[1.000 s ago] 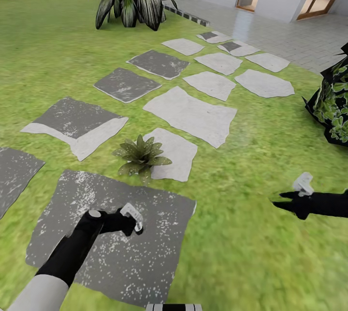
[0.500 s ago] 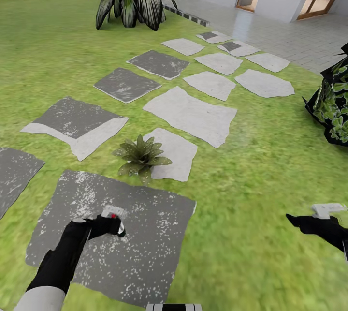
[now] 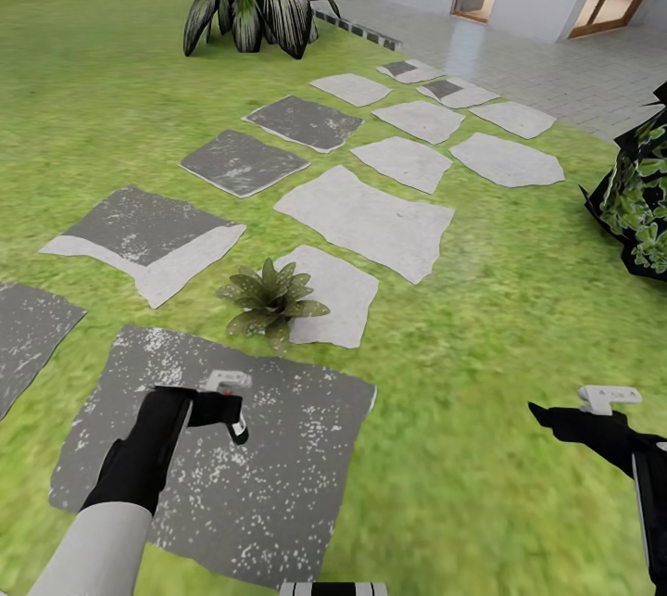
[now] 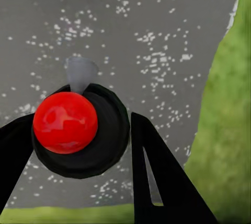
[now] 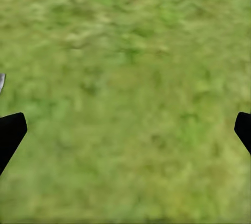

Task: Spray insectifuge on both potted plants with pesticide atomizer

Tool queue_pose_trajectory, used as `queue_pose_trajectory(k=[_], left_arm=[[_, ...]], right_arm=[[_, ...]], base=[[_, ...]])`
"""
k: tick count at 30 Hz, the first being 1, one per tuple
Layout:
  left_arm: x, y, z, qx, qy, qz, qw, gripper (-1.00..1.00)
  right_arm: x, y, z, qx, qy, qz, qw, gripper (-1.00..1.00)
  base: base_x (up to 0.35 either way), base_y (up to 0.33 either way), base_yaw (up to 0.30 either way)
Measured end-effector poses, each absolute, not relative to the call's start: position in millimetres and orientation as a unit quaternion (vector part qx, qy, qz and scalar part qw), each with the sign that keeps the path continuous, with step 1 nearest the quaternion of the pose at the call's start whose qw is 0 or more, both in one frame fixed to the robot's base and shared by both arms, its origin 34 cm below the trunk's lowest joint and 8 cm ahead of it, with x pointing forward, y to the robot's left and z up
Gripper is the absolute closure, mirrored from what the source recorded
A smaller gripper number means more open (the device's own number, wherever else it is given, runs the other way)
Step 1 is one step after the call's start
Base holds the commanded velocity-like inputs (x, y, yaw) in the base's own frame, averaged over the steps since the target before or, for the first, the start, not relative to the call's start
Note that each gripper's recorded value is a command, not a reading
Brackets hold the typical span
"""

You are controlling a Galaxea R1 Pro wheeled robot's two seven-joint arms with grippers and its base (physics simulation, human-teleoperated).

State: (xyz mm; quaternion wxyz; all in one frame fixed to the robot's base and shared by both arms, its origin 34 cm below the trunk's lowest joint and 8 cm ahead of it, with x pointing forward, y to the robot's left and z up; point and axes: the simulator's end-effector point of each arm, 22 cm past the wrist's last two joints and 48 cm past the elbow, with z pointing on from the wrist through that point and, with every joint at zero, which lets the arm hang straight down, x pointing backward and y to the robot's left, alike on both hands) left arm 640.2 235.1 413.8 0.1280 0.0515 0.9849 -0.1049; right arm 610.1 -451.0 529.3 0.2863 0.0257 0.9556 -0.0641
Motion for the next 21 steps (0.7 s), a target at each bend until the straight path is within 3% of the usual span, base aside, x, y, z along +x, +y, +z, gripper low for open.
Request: queue_pose_trajectory(k=[15, 21], left_arm=[[635, 234, 411, 0.049, 0.986, -0.107, 0.121, 1.00], [635, 232, 412, 0.049, 0.985, -0.109, 0.121, 1.00]], right_arm=[[598, -481, 536, 0.064, 0.952, -0.081, 0.287, -1.00], [588, -494, 536, 0.091, 0.951, -0.085, 0.281, -1.00]], base=[[-0.004, 0.002, 0.000], [-0.178, 0.123, 0.000]])
